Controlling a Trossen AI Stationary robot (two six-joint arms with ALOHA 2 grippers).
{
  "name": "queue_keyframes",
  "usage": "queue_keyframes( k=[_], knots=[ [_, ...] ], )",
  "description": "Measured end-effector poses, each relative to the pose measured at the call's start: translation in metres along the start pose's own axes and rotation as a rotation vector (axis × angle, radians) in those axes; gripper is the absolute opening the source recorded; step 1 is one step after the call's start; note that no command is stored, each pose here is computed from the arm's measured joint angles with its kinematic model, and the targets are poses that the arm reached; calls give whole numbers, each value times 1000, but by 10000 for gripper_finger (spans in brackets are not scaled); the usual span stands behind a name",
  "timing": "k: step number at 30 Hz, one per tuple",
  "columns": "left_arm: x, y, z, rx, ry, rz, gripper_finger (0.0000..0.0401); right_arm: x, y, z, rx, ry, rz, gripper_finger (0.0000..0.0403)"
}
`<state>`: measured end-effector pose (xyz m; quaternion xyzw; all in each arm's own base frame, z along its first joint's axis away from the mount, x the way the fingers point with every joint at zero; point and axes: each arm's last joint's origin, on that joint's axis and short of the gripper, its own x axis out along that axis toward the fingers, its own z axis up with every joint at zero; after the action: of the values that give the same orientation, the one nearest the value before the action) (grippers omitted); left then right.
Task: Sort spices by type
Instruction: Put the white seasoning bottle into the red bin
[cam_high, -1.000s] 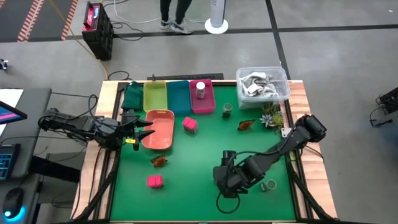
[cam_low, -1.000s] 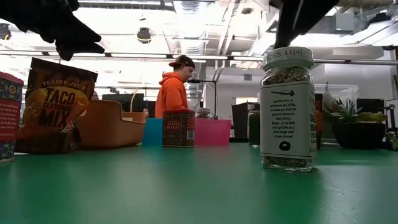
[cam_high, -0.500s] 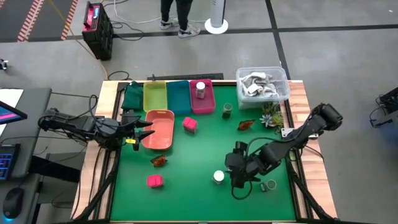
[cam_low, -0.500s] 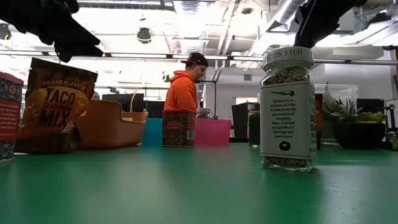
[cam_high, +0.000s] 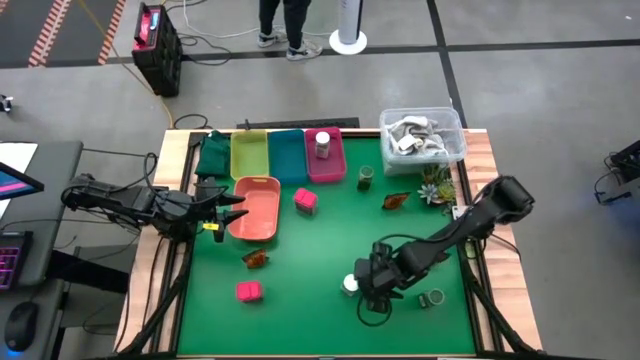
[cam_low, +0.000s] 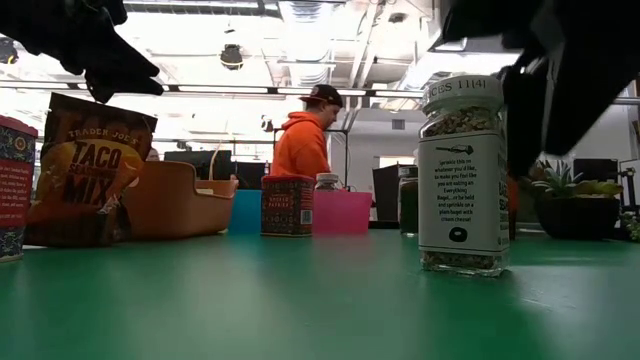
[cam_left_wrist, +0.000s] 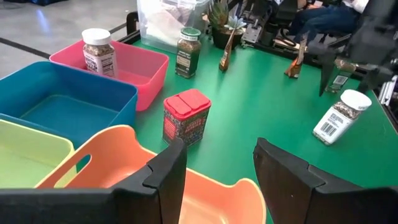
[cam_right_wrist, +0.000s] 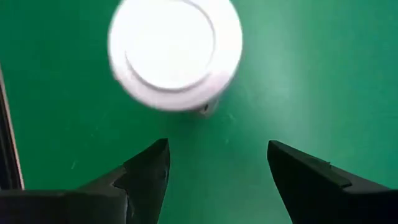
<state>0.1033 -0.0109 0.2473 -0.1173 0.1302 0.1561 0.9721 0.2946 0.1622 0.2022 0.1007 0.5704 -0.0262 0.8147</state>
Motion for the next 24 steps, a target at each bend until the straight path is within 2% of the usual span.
queue_keyframes(
  k=[4,12,20,24],
  knots=[
    [0,0,0,-5,0,0,176,5,3,11,-1,54,73,315],
    [0,0,0,-7,-1,0,176,-4,-2,17,-38,154,-53,321],
    [0,0,0,1,0,0,176,-3,-5,20,-122,142,-48,318],
    [0,0,0,3,3,2,176,-3,-13,30,-88,130,-23,330]
  ],
)
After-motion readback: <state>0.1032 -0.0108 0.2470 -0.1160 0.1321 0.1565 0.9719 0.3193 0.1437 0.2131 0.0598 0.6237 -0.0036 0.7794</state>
